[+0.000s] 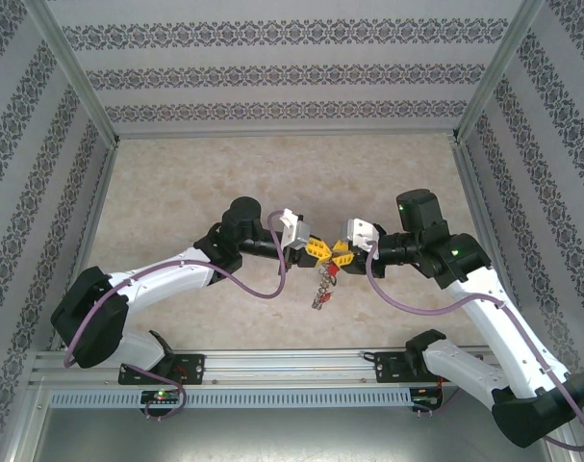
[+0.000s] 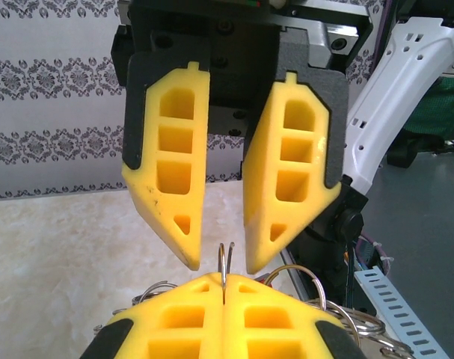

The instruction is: Put the keys on the keyring

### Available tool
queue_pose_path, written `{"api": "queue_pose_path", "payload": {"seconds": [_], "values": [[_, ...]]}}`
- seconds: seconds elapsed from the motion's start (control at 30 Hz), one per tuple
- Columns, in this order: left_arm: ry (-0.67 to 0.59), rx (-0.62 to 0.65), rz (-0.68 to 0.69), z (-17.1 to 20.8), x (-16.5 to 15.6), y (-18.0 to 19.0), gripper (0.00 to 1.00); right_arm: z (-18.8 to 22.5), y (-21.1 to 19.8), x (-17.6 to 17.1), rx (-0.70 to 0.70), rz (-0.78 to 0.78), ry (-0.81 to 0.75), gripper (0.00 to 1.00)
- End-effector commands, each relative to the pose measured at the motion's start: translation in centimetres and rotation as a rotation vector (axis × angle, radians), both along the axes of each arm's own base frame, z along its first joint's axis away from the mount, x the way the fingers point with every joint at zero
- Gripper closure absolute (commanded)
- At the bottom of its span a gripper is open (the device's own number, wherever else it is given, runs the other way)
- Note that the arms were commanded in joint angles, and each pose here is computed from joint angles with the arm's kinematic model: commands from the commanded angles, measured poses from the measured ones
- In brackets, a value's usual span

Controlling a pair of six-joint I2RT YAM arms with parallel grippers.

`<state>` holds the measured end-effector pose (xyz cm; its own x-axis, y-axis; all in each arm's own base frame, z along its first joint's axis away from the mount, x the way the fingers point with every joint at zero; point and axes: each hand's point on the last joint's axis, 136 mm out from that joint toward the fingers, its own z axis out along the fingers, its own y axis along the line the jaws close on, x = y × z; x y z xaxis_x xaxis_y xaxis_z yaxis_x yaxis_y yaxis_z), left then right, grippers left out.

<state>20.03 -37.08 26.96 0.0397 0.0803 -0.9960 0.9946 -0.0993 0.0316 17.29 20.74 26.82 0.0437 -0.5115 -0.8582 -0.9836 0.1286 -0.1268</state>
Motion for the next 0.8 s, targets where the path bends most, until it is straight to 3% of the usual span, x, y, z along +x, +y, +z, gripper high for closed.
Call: {"api": "queue_pose_path", "payload": {"seconds": [0.0, 0.1, 0.3, 0.47, 0.53, 0.6, 0.73, 0.77], "values": [[-0.046, -0.045, -0.042, 1.9, -0.8, -0.2, 1.00, 0.6, 0.0, -0.2, -0.007, 0.009, -0.022, 0.75], [-0.045, -0.048, -0.046, 1.9, -0.8, -0.2, 1.00, 0.6, 0.2, -0.2, -0.007, 0.015, -0.007, 0.80], [-0.043, -0.048, -0.051, 1.9, -0.9, -0.2, 1.00, 0.5, 0.4, -0.1, -0.017, 0.017, -0.002, 0.99], [-0.028, -0.038, -0.004, 1.9, -0.2, -0.2, 0.99, 0.4, 0.1, 0.8, -0.040, -0.045, 0.027, 1.00], [-0.024, -0.030, 0.040, 1.6, 0.5, 0.1, 0.84, 0.4, 0.3, 1.3, -0.014, -0.099, 0.070, 1.00], [-0.025, -0.028, 0.073, 1.6, 1.1, 0.7, 0.63, 0.0, 0.1, 3.0, -0.011, -0.245, 0.127, 1.00], [-0.013, -0.026, 0.152, 1.9, 2.6, 2.7, 0.39, -0.2, -0.4, 5.2, -0.030, -0.510, 0.312, 1.00], [-0.009, -0.034, 0.175, 2.2, 3.0, 3.5, 0.37, -0.2, -0.4, 5.6, -0.037, -0.572, 0.359, 1.00]]}}
